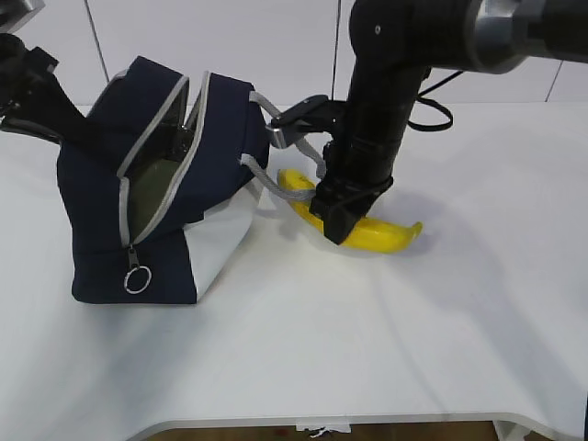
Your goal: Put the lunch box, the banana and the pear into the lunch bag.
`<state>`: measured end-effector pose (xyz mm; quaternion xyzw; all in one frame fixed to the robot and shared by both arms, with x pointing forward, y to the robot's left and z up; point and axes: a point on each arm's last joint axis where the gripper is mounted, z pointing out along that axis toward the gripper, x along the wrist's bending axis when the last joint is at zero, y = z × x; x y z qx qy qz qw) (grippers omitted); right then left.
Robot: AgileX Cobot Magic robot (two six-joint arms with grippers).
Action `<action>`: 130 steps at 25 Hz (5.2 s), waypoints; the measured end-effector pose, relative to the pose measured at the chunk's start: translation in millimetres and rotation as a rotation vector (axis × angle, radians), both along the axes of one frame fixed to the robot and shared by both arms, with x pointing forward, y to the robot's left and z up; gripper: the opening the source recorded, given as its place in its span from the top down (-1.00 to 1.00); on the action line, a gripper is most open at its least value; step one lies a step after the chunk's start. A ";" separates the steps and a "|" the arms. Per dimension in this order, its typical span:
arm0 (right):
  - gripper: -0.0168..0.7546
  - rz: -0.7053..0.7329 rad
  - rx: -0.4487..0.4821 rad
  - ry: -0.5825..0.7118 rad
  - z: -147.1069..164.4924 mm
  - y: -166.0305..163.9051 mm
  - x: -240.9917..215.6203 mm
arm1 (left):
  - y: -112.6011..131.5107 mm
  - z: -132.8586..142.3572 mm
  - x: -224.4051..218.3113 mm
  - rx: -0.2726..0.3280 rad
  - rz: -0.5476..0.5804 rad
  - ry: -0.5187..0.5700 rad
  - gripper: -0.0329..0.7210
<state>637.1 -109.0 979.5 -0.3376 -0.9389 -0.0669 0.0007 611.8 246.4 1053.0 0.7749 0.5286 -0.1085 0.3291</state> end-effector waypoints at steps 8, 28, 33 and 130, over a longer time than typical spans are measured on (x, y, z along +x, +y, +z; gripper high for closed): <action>0.21 -0.108 0.039 -0.132 41.0 4.0 16.7 | 0.1 -0.1 0.0 0.002 0.000 0.000 0.88; 0.21 -0.219 -0.203 -0.290 52.0 -21.8 27.9 | 0.4 -0.3 -0.1 0.006 -0.001 0.000 0.88; 0.22 -0.249 -0.184 -0.328 70.0 -24.6 23.3 | 0.4 -0.3 -0.1 0.006 -0.001 0.000 0.88; -0.48 -0.532 0.029 -0.299 81.2 -4.3 37.5 | -8.2 6.6 2.6 -0.133 0.033 0.003 0.88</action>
